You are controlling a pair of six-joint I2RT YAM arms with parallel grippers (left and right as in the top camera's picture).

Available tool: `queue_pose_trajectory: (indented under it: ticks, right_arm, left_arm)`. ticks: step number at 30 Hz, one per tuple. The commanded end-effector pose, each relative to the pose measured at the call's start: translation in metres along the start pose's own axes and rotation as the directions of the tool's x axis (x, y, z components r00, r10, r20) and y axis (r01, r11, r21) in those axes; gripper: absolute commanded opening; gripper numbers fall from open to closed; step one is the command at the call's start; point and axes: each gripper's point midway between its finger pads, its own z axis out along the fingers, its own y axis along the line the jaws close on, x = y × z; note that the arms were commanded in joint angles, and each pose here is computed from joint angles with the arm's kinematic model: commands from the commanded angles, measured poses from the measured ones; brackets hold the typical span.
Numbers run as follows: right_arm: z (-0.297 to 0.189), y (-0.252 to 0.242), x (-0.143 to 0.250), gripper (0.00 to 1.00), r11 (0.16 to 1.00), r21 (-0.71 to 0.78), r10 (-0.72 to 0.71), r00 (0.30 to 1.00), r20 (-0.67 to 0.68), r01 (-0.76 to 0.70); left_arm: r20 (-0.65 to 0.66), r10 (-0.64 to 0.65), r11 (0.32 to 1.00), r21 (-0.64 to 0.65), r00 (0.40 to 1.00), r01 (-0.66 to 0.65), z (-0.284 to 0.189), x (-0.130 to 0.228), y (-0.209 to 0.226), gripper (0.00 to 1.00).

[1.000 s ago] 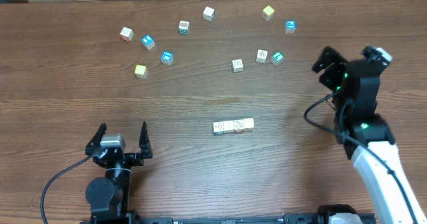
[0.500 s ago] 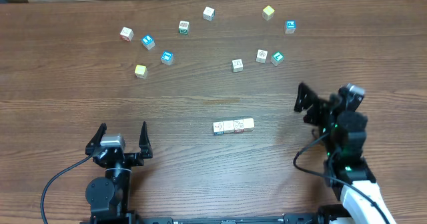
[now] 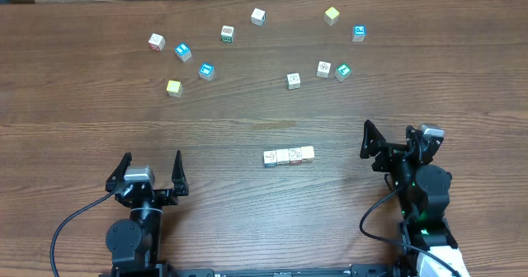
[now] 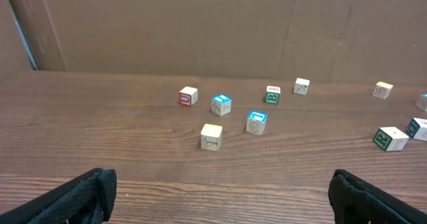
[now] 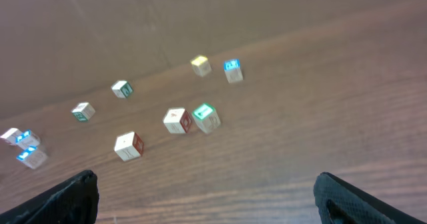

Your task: Form a horizontal line

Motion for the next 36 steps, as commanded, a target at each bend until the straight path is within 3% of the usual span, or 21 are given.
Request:
queue_pose_trajectory:
  ticks: [1,11,25,36]
  right_arm:
    - [-0.005,0.005,0.002,1.00,0.998,-0.032,-0.047,0.999,0.021,0.047]
    - [-0.014,0.002,0.026,1.00,0.998,-0.049,-0.045,0.999,-0.011,0.045]
    - [-0.032,-0.011,0.068,1.00,0.999,0.002,-0.031,0.981,-0.189,0.032]
    - [-0.044,-0.005,0.050,1.00,0.999,-0.022,-0.046,0.993,-0.109,0.044]
  left_arm:
    - [0.007,0.023,1.000,-0.003,1.000,-0.023,0.000,0.000,0.000,1.00]
    - [0.006,0.024,1.000,-0.003,1.000,-0.024,0.000,0.000,0.000,0.99]
    - [0.006,0.023,1.000,-0.003,1.000,-0.023,0.000,0.000,0.000,1.00]
    - [0.007,0.024,1.000,-0.003,1.000,-0.024,0.000,0.000,0.000,1.00]
